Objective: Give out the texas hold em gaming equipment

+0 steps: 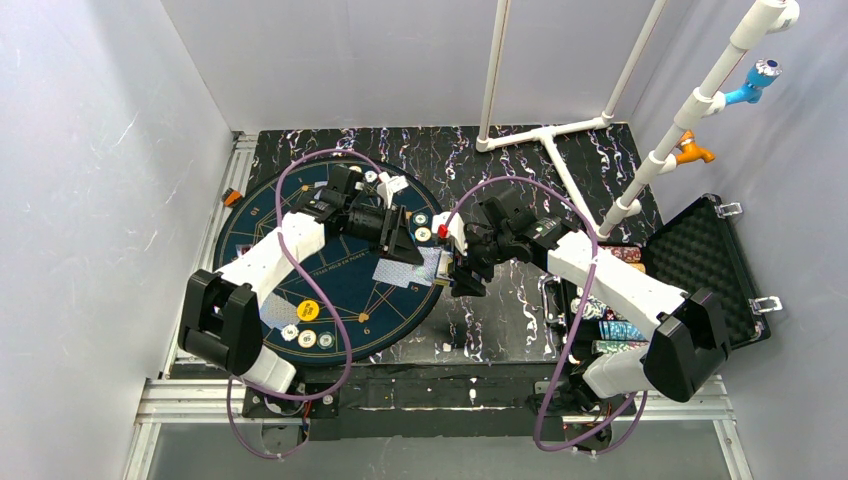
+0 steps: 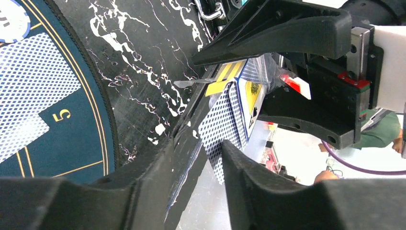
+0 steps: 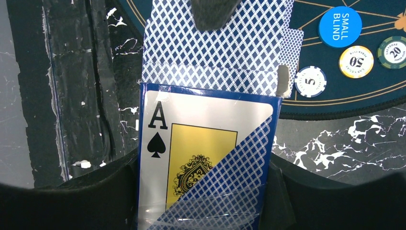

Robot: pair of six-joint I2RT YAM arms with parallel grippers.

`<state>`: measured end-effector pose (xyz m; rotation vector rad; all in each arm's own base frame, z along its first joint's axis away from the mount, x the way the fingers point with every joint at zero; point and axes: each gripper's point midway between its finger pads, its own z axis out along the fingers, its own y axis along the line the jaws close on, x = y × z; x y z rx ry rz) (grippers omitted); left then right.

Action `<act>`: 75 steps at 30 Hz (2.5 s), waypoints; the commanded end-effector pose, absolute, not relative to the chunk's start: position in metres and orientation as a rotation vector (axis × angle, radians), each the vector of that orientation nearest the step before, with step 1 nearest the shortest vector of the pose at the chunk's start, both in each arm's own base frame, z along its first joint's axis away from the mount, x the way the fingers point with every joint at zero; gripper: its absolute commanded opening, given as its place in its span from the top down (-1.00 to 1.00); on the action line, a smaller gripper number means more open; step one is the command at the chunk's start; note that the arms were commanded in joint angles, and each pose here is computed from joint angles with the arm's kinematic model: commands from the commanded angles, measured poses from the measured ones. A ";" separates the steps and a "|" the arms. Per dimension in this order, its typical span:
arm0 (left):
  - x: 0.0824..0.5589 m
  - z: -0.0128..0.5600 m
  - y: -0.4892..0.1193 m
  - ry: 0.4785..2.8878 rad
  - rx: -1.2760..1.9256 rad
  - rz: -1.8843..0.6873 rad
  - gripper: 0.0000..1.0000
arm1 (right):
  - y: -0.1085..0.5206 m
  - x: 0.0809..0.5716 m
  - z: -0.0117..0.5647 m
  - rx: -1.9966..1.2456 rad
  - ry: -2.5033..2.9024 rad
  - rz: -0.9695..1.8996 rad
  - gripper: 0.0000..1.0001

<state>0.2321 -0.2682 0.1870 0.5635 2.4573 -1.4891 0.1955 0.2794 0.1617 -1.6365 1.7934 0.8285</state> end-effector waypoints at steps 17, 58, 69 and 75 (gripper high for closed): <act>0.224 0.196 -0.281 2.430 0.508 -1.708 -0.44 | 0.297 0.201 0.197 -1.620 1.640 0.861 0.97; 0.353 0.159 0.019 2.343 0.970 0.483 1.00 | 0.288 0.200 0.185 -1.619 1.676 0.820 0.97; 0.372 0.100 0.048 2.280 1.106 0.779 1.00 | 0.288 0.202 0.184 -1.620 1.685 0.813 0.97; 0.358 0.072 0.027 2.275 1.161 0.641 1.00 | 0.289 0.202 0.182 -1.623 1.692 0.818 0.97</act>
